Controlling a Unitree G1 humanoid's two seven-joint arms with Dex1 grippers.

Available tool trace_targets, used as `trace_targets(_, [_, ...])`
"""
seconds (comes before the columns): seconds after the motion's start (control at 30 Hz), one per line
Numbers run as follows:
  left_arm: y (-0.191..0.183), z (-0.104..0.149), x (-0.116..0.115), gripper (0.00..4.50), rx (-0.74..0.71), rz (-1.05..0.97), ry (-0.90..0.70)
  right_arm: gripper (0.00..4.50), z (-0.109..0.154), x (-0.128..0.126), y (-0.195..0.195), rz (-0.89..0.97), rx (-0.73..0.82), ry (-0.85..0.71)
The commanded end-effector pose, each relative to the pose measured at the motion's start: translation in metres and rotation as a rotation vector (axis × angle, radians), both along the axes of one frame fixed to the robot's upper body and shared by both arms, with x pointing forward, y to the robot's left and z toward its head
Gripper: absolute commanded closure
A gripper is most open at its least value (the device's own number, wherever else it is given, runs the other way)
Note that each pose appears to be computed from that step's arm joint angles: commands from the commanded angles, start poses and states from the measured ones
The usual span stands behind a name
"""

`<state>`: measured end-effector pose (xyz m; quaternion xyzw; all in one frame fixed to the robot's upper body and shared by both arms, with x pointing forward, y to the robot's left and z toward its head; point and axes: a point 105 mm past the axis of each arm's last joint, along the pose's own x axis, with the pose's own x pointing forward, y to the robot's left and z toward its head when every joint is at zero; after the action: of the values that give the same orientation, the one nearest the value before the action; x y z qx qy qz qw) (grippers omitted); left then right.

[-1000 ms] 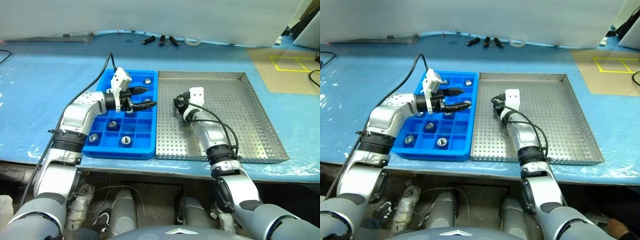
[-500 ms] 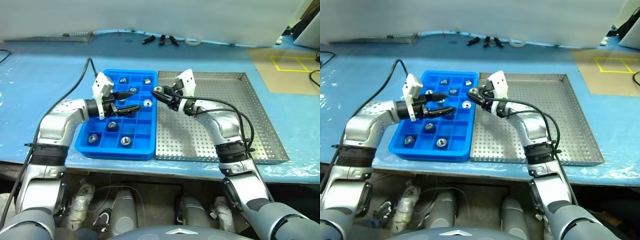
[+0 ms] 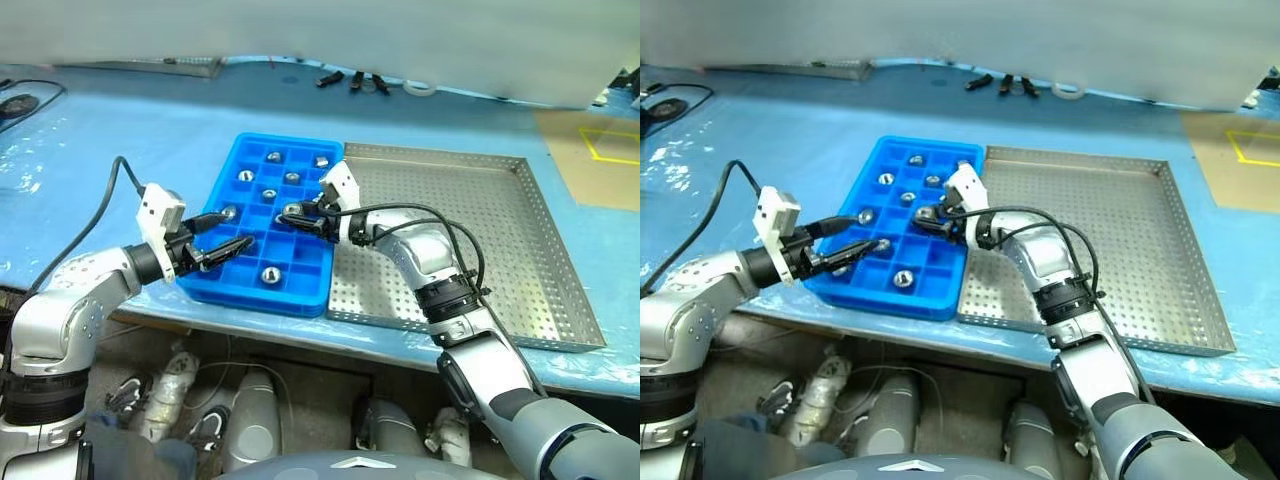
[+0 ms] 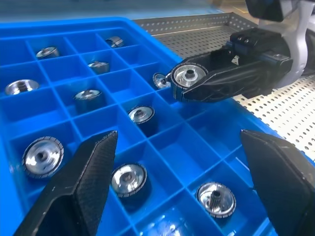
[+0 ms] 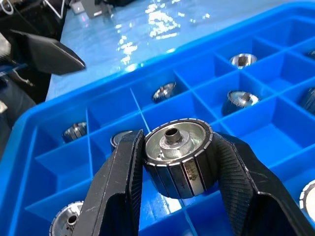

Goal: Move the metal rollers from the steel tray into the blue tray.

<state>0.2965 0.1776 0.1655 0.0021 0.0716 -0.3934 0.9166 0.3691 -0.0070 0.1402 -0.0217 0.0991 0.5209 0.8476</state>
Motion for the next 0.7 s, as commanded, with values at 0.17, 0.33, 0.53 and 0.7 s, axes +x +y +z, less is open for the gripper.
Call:
trace_targets(0.17, [0.002, 0.016, -0.004, 0.29, 0.012, 0.006, -0.049, 2.72, 0.008, -0.034, -0.013, 0.182, -0.029, -0.041])
trace_targets(0.33, [0.000, 0.017, 0.001, 0.29, 0.021, -0.014, -0.046, 2.72, 0.001, -0.062, -0.015, 0.301, -0.011, 0.065])
trace_targets(0.53, [-0.002, 0.020, 0.005, 0.29, 0.027, -0.034, -0.044, 2.72, -0.006, -0.059, -0.013, 0.268, -0.015, 0.074])
trace_targets(0.7, [-0.002, 0.020, 0.006, 0.29, 0.032, -0.043, -0.042, 2.72, -0.007, -0.028, -0.019, 0.095, -0.043, -0.003])
